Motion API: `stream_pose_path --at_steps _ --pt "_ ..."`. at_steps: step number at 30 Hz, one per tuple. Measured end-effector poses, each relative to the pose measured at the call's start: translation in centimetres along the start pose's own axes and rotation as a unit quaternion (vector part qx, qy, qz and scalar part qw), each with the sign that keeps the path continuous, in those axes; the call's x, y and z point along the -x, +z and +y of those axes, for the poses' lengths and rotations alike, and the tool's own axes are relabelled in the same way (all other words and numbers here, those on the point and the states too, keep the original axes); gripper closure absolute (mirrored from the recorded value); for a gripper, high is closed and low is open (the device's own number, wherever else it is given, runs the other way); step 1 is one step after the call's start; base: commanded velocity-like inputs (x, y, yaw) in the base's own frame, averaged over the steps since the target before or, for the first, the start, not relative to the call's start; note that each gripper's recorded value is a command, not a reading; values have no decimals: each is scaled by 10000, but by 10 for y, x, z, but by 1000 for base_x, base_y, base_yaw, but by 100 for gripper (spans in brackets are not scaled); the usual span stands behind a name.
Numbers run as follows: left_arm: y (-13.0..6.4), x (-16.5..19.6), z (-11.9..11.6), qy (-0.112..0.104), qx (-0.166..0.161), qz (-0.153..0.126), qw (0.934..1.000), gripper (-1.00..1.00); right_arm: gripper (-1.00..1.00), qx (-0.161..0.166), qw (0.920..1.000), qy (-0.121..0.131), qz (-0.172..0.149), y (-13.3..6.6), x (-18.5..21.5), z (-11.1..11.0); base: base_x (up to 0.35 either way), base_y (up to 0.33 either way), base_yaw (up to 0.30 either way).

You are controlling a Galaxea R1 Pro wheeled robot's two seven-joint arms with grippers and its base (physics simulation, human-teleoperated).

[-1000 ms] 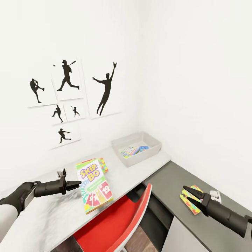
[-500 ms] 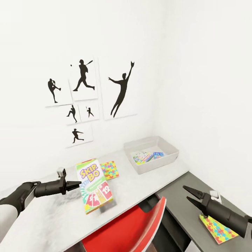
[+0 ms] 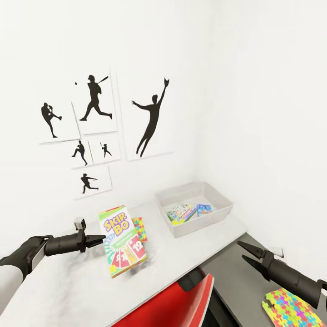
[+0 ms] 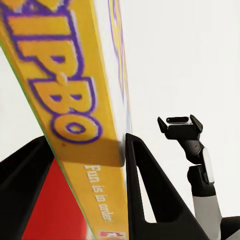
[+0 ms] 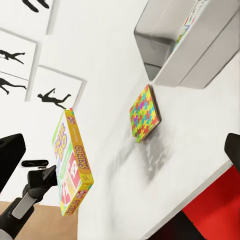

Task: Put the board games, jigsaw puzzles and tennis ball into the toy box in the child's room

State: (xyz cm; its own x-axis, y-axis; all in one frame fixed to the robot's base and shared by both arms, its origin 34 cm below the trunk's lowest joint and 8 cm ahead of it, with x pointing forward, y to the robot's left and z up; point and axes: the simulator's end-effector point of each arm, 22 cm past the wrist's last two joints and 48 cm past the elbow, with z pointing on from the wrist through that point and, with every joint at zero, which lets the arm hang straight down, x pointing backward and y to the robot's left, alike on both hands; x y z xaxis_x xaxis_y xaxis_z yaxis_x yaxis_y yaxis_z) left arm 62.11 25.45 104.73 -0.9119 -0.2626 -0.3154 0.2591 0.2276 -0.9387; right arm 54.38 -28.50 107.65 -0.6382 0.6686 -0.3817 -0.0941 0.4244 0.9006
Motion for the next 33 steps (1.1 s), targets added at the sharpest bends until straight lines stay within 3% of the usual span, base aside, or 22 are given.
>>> stream_pose_path --at_steps 33 --pt "0 1 -1 6 -11 -15 10000 100 -100 14 10000 0 0 0 0 1 32 -1 -7"
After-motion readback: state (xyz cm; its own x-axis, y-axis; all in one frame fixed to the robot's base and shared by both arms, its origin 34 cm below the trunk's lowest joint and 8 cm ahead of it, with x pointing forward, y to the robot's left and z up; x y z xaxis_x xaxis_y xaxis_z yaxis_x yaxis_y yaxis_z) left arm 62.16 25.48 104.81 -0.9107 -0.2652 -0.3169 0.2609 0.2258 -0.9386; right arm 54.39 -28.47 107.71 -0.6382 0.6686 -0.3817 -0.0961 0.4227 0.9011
